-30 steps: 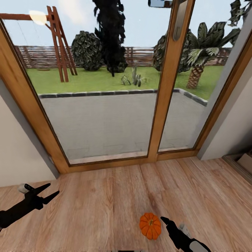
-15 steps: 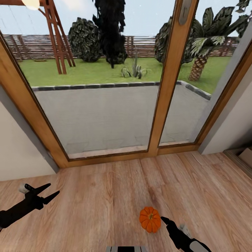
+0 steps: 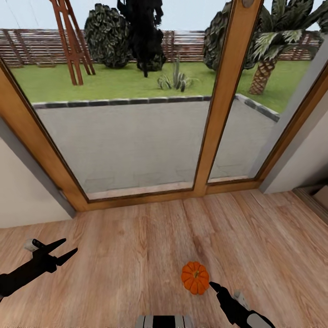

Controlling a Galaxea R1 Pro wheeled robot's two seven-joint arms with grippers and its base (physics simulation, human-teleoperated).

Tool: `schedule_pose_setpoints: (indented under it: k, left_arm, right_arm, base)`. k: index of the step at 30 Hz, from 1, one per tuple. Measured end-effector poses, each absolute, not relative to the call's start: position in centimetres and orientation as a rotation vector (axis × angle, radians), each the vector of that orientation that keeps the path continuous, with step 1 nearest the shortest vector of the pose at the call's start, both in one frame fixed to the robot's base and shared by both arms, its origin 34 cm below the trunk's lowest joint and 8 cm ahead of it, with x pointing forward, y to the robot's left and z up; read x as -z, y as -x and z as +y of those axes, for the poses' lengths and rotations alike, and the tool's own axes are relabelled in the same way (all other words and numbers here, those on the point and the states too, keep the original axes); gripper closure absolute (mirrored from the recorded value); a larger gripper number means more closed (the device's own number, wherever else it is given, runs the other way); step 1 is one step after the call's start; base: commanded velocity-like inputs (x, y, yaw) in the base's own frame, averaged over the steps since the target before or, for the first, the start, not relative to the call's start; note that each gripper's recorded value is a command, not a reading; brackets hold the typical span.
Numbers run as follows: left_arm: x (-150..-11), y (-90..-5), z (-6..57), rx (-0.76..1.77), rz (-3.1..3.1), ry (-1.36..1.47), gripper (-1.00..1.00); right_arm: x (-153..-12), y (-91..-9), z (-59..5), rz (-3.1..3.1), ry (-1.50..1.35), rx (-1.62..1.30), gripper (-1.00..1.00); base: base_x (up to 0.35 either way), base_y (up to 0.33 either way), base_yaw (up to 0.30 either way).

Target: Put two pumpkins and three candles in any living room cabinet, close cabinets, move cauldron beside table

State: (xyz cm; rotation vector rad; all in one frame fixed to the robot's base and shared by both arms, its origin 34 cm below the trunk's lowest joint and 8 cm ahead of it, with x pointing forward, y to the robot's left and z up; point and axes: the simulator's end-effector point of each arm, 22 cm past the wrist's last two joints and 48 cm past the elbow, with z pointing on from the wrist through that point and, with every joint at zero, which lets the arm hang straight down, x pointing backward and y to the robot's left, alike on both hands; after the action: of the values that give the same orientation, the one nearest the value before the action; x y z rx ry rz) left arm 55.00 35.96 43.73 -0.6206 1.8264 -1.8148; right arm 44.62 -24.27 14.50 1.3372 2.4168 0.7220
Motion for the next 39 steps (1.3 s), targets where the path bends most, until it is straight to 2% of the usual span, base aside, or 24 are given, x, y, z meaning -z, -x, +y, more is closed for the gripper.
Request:
schedule_pose_setpoints:
  k: [17,39]
  left_arm:
    - [-41.6,-54.7,36.1,1.812,1.852,0.667,-1.00]
    - [-41.5,-54.7,35.9,1.816,1.857,0.667,-1.00]
  right_arm:
    - [-12.8,-42.9,-24.3,2.452,-1.368,-0.700,-1.00]
    - [-13.0,-43.4,-24.4,2.429,-1.357,-0.708,-1.00]
  base:
    - [0.001,0.000,0.000]
    - [0.150,0.024,0.000]
